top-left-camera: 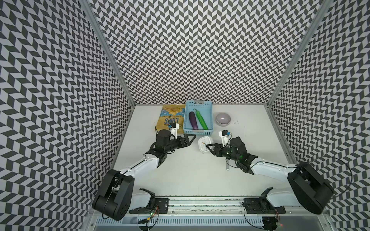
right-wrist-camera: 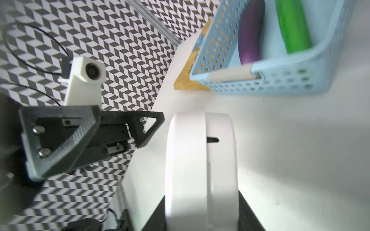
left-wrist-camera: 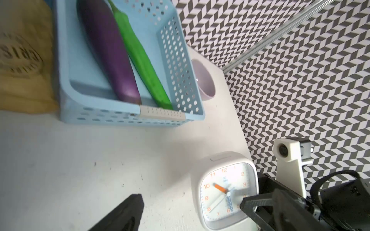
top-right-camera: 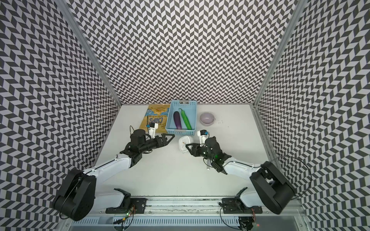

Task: Remove the battery from the alarm
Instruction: Adjust the alarm at the center of the board.

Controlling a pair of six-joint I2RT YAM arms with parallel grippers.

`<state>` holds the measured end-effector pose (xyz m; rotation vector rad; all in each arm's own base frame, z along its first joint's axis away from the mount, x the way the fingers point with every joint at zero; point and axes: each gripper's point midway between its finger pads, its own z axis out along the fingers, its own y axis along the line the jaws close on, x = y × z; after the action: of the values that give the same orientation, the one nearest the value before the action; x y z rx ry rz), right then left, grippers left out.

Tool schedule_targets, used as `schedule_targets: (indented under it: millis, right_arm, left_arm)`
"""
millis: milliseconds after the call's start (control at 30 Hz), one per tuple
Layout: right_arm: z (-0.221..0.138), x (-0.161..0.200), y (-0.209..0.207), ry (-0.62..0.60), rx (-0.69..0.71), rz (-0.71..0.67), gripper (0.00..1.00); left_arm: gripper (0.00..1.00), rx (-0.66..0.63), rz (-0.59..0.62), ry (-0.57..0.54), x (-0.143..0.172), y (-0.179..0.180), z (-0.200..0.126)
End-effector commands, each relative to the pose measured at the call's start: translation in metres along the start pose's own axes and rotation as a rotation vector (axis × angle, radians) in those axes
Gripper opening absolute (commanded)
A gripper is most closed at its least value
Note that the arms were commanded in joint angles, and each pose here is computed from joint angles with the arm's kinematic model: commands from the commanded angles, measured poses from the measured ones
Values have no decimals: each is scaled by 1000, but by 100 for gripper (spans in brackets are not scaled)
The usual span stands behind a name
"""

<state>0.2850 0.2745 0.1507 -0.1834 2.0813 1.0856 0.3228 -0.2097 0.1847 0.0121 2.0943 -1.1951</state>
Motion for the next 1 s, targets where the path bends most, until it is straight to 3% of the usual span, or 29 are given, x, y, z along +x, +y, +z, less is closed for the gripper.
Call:
schedule_targets:
  millis: [0,167,267,433,733,967]
  right_arm:
    - [-32,-62,30,-262,104,-436,39]
    - [-85,-90,72,-595,333,-916,39]
    - [-94,-90,87,-651,444,-1135,39]
    - [-87,-65,97,-620,554,-1473,39]
    - [-68,-21,115,-537,554,-1766,40]
    - [-70,-18,124,-591,606,-1839,42]
  left_arm:
    - [100,-12,12,105,2,-17,-18]
    - [100,145,-54,216,5,-65,-40]
    - [100,231,-120,219,-4,-91,-55]
    - [100,276,-219,195,-19,-117,-73]
    - [100,214,-320,327,26,-100,-61]
    - [95,241,-296,389,47,-112,-49]
